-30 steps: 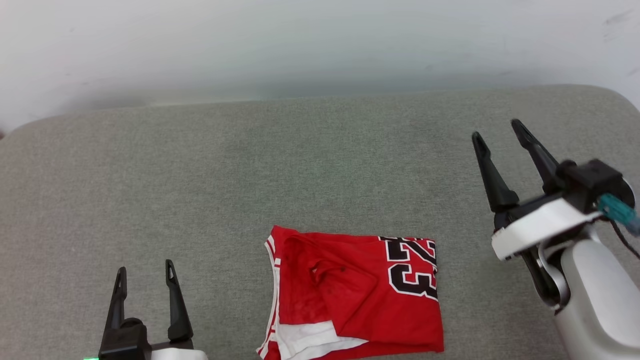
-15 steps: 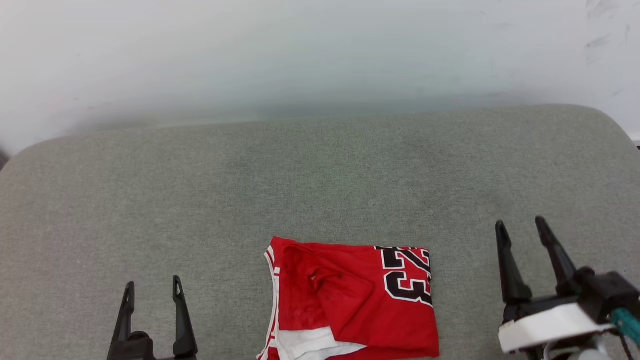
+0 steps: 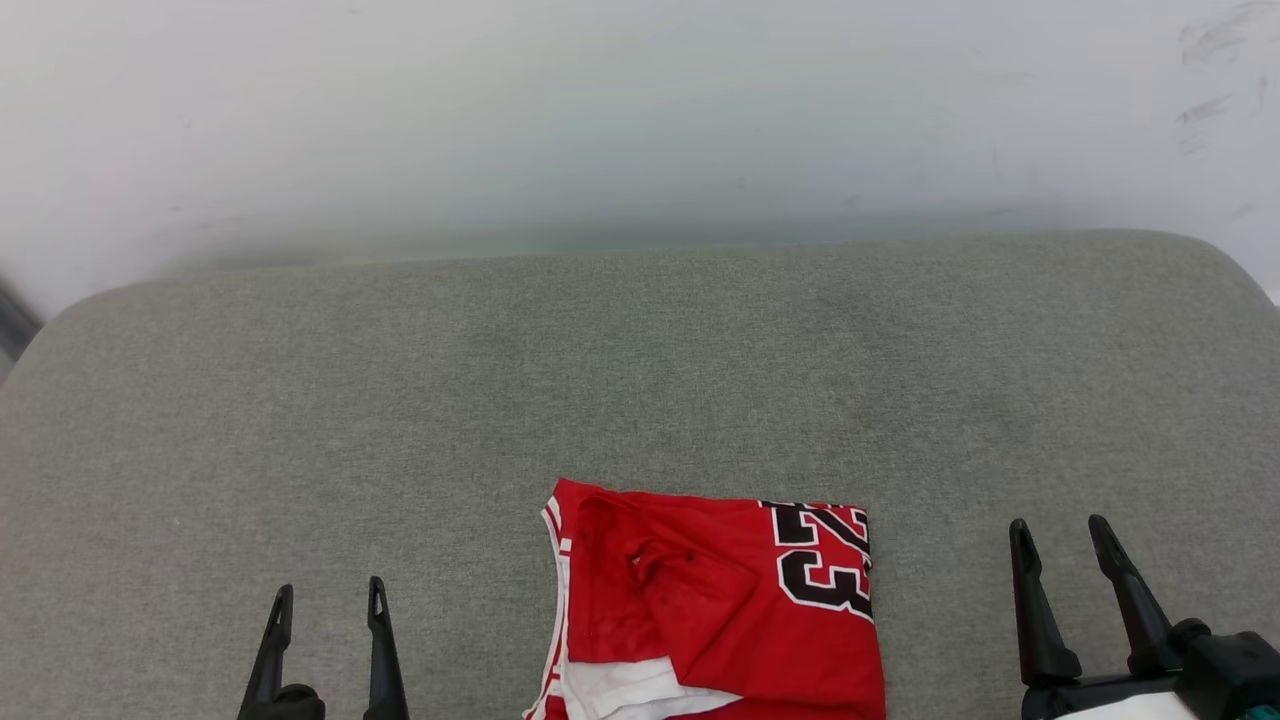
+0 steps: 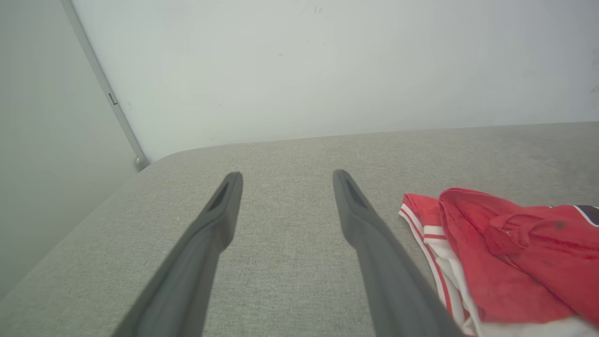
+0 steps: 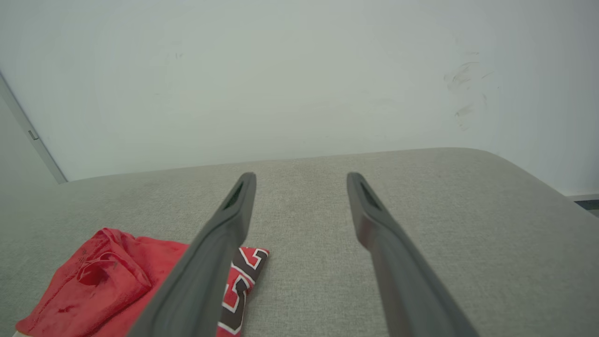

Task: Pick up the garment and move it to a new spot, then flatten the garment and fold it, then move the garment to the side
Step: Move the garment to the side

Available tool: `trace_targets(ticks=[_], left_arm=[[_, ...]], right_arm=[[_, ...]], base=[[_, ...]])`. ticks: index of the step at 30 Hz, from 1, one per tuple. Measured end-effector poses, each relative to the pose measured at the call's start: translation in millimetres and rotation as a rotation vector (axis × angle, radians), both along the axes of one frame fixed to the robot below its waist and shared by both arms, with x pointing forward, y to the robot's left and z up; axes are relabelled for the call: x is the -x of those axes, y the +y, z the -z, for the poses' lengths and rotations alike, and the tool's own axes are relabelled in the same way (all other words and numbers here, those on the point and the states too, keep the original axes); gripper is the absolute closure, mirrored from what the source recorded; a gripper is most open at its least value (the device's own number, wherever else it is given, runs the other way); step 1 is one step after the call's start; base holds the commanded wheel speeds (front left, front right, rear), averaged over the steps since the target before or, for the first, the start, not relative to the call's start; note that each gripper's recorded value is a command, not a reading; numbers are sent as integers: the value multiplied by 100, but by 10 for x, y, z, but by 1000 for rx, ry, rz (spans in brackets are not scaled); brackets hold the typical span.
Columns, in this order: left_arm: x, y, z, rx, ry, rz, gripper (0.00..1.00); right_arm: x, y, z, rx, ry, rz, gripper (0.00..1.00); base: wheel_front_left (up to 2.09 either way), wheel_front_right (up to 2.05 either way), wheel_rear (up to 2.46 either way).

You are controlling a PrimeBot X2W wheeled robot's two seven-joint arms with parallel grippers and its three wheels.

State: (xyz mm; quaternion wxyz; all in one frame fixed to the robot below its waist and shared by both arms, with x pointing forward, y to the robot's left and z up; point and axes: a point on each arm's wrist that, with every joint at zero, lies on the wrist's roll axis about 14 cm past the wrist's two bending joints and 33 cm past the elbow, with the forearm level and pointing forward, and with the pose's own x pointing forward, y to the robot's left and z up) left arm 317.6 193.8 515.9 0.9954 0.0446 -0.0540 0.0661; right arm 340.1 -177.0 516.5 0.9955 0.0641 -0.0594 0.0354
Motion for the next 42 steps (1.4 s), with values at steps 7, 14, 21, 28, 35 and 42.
trace_targets(ticks=[7, 14, 21, 28, 35, 42], left_arm=[[3, 1, 9, 1, 3, -1, 0], [-17, -3, 40, 1, 14, 0, 0], [-87, -36, 97, 4, 34, 10, 0], [-230, -65, 127, 7, 42, 21, 0], [-363, -67, 172, 9, 53, 22, 0], [-519, -40, 241, 1, 69, 25, 0]], right_arm=[[-25, 56, -62, 8, -20, -15, 0], [-395, 154, -707, 70, -217, -69, 0], [-859, 412, -578, 234, 84, -276, 0], [-805, 338, 75, 110, 646, -439, 0], [-512, 305, 692, -56, 1003, -524, 0], [-291, 787, 1256, -187, 1175, -630, 0]], base=[[0, 0, 0], [0, 0, 0], [0, 0, 0], [0, 0, 0], [0, 0, 0], [0, 0, 0]])
